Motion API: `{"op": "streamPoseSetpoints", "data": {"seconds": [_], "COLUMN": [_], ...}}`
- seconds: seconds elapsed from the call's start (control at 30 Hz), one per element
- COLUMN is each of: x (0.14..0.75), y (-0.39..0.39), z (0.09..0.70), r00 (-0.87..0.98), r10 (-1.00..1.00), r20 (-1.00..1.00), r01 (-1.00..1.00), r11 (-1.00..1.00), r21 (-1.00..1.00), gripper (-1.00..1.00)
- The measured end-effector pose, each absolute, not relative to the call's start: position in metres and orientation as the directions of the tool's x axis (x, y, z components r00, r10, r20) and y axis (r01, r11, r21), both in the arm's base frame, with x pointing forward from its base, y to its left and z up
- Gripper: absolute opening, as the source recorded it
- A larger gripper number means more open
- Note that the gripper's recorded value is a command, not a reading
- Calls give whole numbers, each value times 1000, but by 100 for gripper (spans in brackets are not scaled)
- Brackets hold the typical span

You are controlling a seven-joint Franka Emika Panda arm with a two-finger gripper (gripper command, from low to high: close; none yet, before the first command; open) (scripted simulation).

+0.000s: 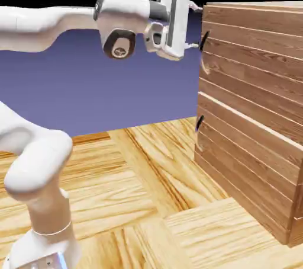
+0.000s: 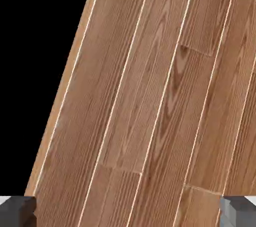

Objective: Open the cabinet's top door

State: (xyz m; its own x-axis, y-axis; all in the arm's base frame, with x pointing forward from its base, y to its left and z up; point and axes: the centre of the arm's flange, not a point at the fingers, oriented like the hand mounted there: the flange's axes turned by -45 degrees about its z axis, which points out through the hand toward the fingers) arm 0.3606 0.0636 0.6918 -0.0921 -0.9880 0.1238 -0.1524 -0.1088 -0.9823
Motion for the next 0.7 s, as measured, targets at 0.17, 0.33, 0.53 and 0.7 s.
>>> {"op": "streamPoseSetpoints", "data": {"seconds": [0.17,0.33,0.53,0.7], "x": [359,367,391,420], "y": [102,145,195,231], "z": [705,702,676,635], "r00": [-114,-79,-12,26], "r10": [-980,-898,-708,-482], "r20": [-164,-433,-706,-876], "r01": [-33,53,90,74], "r11": [168,430,703,875], "r21": [-985,-901,-706,-479], "gripper": [0,0,0,0]}}
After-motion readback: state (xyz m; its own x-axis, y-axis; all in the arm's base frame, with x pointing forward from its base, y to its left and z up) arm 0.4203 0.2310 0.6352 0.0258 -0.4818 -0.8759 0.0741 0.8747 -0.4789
